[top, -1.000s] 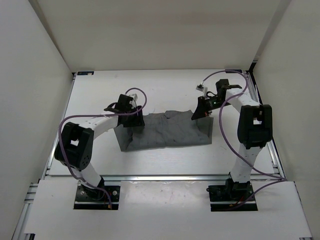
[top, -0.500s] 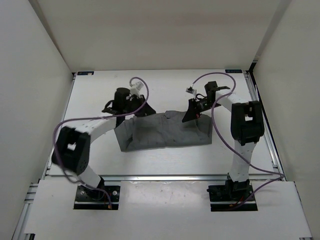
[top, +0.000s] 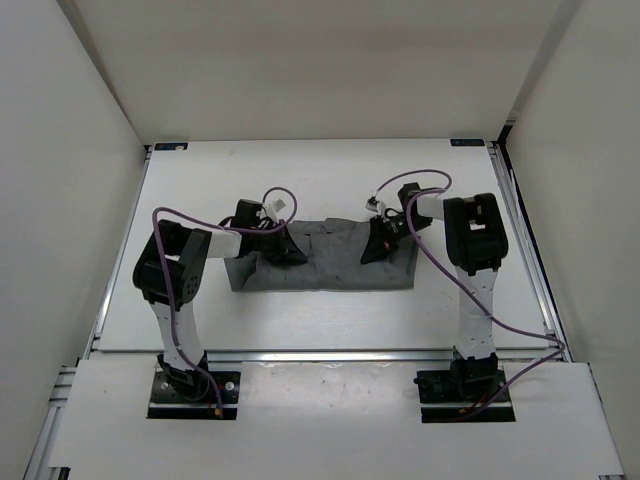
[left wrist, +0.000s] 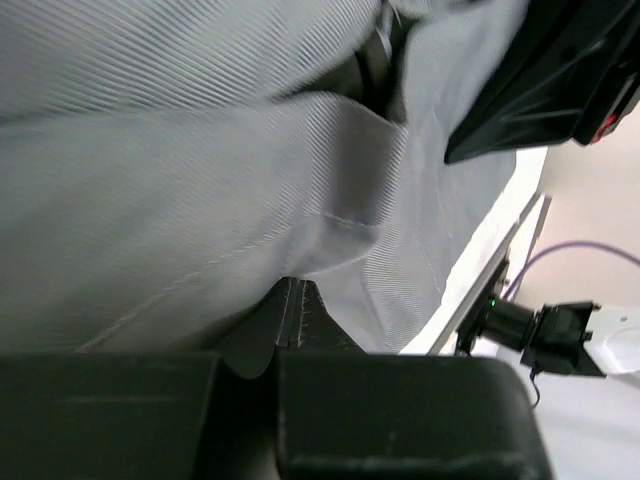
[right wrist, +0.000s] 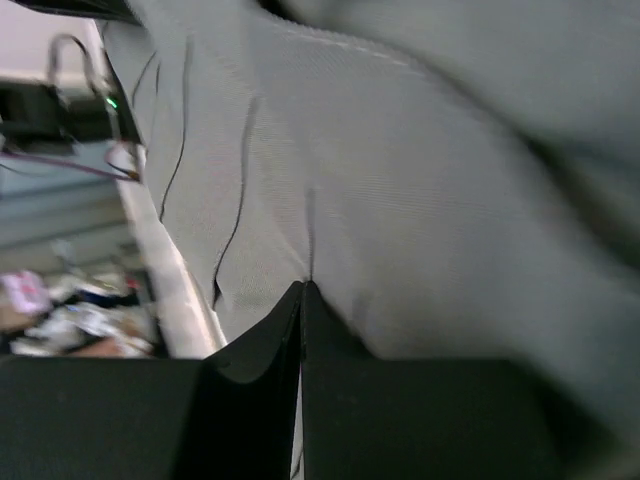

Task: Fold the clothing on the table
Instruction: Fold the skirt

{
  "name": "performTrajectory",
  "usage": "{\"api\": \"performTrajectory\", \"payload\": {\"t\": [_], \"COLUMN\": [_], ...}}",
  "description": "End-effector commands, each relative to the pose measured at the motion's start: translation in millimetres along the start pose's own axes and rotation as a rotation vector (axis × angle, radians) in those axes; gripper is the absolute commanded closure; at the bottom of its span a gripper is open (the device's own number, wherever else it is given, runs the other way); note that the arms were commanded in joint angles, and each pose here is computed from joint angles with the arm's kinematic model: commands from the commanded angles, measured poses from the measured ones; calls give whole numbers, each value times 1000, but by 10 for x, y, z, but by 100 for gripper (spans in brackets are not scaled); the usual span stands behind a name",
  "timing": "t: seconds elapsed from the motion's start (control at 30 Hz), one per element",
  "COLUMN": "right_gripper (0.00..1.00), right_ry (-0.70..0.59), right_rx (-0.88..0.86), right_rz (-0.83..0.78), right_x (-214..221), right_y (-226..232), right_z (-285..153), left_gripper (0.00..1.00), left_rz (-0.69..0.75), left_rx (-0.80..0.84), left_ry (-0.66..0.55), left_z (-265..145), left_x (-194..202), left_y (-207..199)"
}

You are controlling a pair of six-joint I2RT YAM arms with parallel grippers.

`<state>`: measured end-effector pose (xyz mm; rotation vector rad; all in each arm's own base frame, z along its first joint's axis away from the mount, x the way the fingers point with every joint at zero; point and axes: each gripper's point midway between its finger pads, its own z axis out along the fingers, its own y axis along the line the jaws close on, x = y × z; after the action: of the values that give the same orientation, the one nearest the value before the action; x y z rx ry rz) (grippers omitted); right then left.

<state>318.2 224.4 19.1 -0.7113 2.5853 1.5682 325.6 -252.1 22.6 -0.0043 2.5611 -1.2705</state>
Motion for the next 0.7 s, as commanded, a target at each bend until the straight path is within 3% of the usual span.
{"api": "performTrajectory", "payload": {"t": [0.0, 0.17, 0.37, 0.5, 0.67], "right_gripper": [100, 100, 100, 100, 100], "right_ry": [-3, 3, -16, -36, -52], "right_rx": [121, 122, 172, 211, 292], "right_rz": [112, 192, 217, 139, 25], "right_x": [0, 77, 76, 7, -35], "right_y": [-338, -378, -425, -289, -72], "right_z": [-36, 14, -92, -217, -386], "left_gripper": [100, 100, 100, 100, 100], "left_rz": [20, -8, -76, -88, 5], "left_rx": [-31, -23, -190, -266, -355], "left_ry": [-62, -136, -218, -214, -341], "left_z": [-60, -182, -538, -780, -1097], "left_x": [-235, -388, -491, -479, -808], "left_y": [75, 113, 543, 704, 517]}}
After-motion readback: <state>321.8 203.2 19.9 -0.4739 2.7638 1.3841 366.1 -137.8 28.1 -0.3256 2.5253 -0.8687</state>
